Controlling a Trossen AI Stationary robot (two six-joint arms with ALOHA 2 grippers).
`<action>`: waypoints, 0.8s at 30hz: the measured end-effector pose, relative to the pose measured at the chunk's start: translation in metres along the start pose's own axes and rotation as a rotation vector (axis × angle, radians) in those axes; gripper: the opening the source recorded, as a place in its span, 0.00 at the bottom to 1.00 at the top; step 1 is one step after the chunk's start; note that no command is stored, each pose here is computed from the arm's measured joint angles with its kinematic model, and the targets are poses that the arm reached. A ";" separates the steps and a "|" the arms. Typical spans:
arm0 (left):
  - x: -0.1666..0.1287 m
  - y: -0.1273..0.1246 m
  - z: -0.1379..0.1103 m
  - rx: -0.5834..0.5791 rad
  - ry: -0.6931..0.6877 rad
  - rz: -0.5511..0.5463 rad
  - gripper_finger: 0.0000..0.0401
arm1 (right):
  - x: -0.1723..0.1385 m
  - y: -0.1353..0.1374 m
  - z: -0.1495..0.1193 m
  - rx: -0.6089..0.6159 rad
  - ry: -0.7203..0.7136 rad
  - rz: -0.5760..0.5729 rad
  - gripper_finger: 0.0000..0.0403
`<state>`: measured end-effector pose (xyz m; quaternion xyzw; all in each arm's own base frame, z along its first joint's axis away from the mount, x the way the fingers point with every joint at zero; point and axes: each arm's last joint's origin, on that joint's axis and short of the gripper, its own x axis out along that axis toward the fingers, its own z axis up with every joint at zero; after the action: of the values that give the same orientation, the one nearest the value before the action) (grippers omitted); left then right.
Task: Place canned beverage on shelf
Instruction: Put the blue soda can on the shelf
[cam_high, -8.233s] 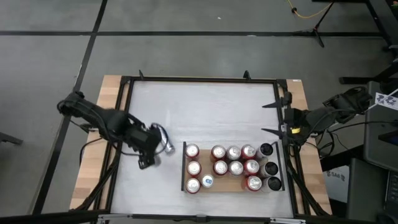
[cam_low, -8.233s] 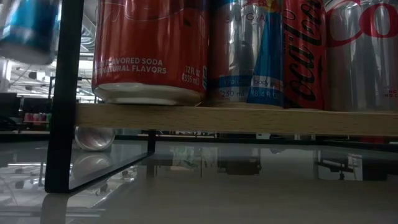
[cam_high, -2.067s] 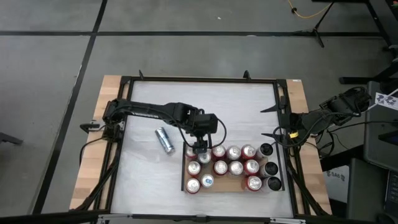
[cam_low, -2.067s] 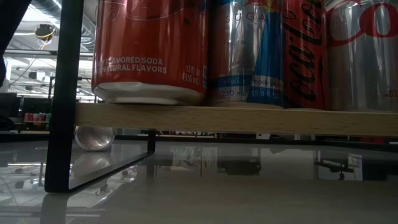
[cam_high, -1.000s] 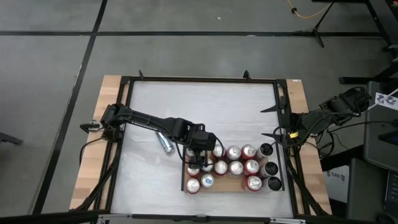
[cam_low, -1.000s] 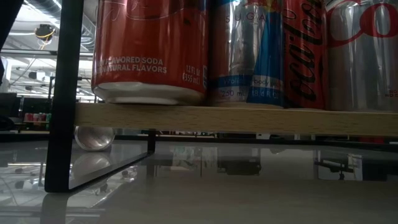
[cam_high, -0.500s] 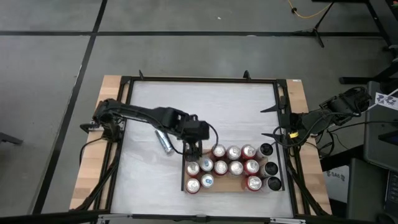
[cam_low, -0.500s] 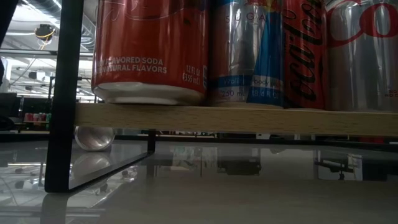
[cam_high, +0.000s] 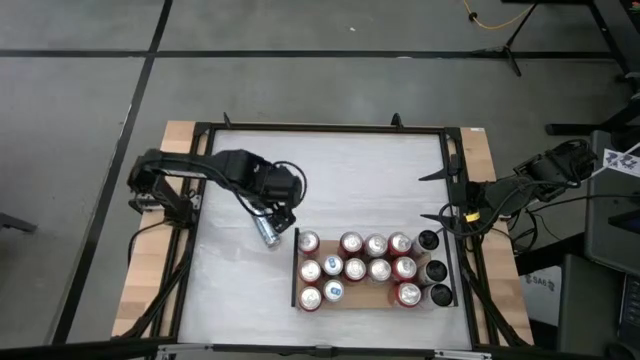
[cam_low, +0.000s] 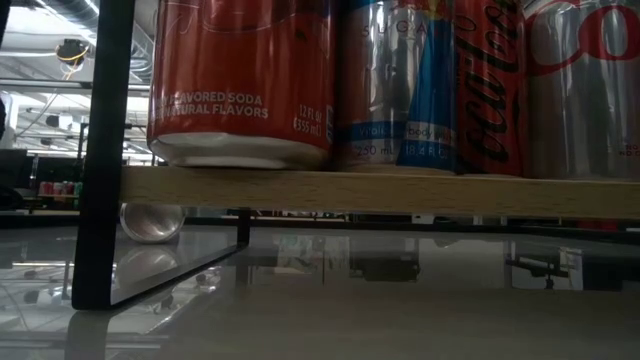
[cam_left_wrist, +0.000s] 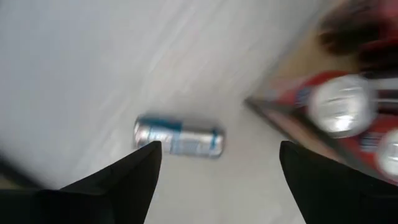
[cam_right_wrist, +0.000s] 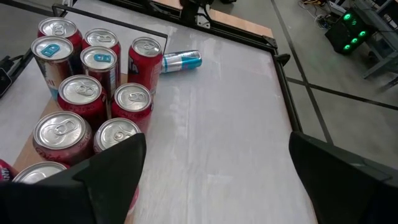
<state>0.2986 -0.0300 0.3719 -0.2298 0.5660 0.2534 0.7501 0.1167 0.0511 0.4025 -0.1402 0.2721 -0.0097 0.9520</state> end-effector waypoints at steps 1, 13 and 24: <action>0.004 0.001 -0.003 -0.033 0.023 0.026 0.80 | 0.000 0.000 0.000 0.000 0.000 0.000 0.96; 0.067 0.030 -0.050 -0.484 0.142 0.102 0.80 | 0.000 0.000 0.000 0.000 0.000 0.000 0.96; 0.115 0.055 -0.071 -0.852 0.019 0.193 0.80 | 0.000 0.000 0.000 0.000 0.000 0.000 0.96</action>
<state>0.2383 -0.0185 0.2394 -0.4673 0.4366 0.5311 0.5558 0.1167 0.0511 0.4025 -0.1403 0.2723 -0.0096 0.9519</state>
